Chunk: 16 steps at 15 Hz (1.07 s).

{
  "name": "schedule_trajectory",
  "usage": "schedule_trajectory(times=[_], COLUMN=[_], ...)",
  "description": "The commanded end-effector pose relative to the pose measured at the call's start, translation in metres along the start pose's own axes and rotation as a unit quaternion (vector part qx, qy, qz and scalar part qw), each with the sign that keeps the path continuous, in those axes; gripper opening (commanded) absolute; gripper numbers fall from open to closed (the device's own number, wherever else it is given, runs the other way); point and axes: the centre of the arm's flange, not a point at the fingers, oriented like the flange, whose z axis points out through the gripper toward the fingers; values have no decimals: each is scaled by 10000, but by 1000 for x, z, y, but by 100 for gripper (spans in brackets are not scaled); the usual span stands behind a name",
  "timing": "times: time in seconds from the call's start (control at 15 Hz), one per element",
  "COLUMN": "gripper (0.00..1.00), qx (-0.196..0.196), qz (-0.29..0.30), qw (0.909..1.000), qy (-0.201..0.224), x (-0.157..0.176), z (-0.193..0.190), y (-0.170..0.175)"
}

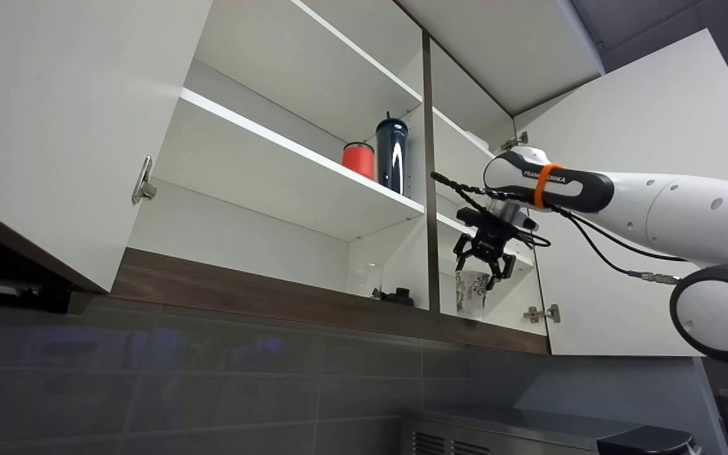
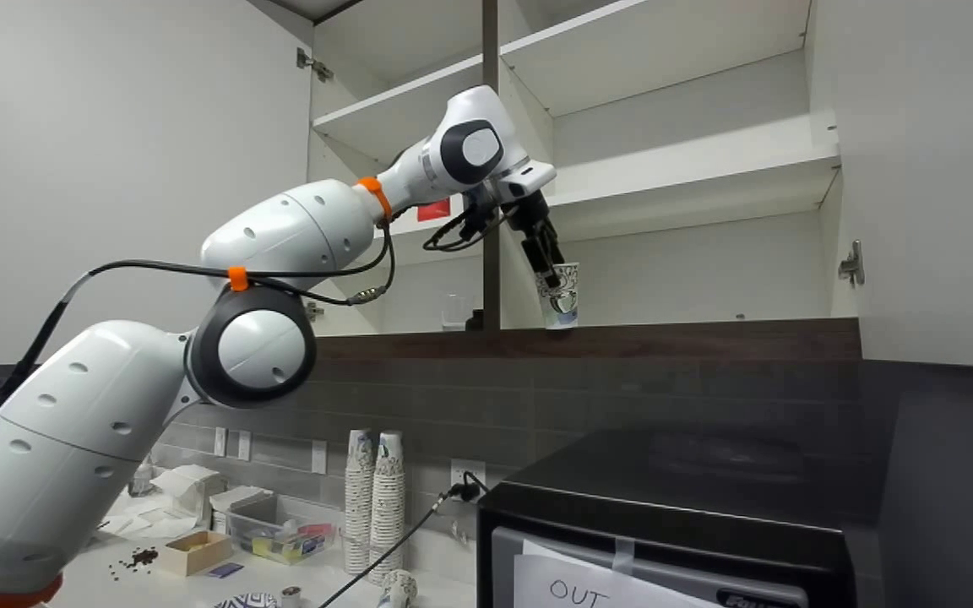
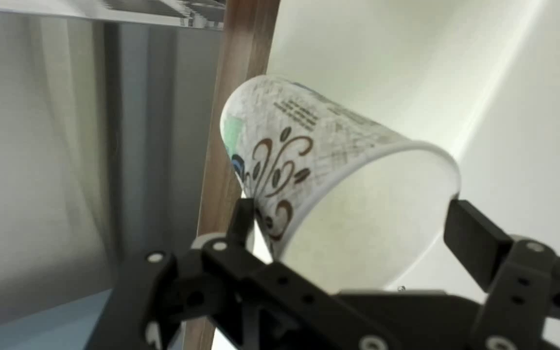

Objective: Put the cup inside the cabinet on the right

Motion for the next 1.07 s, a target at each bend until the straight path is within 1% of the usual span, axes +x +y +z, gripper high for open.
schedule_trajectory(times=[0.0, 0.2, 0.4, 0.6, 1.0], gripper=[100, 100, 100, 100, 100], qx=[93, 336, 697, 919, 885], qz=[471, 667, 749, 786, 682], qw=[9987, 9970, 9945, 9924, 9936], qy=[-152, -220, -245, -247, -149], x=[19, 18, 15, 14, 18], z=[-5, -3, -1, 0, 9], y=[-35, -35, -40, -45, -39])
